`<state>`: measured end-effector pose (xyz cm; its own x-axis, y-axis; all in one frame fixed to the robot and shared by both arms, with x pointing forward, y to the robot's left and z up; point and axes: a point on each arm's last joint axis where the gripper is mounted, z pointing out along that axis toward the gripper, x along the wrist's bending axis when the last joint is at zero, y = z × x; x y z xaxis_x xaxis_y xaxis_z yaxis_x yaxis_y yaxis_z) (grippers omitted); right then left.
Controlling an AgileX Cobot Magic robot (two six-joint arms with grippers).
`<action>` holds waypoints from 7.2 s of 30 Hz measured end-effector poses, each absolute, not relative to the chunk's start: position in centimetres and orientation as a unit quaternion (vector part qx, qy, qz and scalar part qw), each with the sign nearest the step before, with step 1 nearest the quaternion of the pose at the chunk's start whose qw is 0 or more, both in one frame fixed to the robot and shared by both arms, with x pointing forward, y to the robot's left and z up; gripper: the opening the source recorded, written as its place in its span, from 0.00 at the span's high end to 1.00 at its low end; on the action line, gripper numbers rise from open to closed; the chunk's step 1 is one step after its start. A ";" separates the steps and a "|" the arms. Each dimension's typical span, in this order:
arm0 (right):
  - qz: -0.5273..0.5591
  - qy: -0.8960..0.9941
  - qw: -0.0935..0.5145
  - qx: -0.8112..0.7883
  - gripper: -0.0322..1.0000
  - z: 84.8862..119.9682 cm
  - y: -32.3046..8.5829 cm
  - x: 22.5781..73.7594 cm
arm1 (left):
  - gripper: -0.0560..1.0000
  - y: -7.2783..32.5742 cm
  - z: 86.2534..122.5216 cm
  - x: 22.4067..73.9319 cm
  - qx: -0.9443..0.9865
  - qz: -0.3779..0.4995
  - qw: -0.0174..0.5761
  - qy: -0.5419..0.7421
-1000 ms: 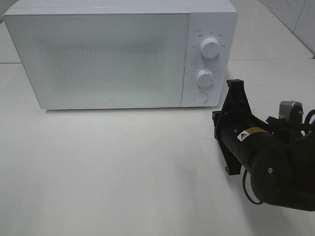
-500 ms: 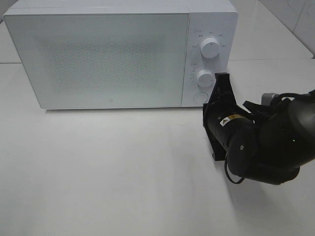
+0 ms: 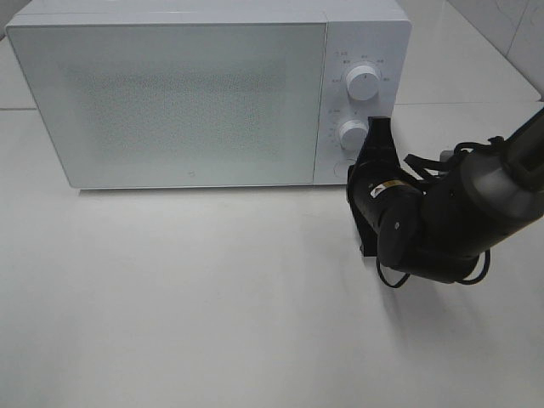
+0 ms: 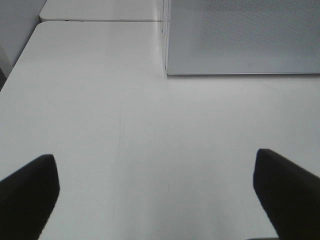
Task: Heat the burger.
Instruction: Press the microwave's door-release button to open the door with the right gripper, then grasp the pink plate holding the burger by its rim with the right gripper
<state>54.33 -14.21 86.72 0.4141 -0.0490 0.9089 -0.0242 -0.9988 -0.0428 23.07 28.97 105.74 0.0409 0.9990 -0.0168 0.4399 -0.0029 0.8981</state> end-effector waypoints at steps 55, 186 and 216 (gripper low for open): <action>-0.533 0.072 0.002 -0.843 0.95 84.6 -12.7 59.0 | 0.03 29.0 105.7 23.1 0.609 0.361 0.387 0.591; -0.075 -0.991 -0.084 -0.066 0.93 100.5 -17.0 51.7 | 0.03 29.0 105.7 23.1 0.609 0.361 0.387 0.591; -0.075 -0.968 -0.213 0.109 0.04 100.9 -13.4 53.2 | 0.03 29.0 105.7 23.1 0.609 0.361 0.387 0.591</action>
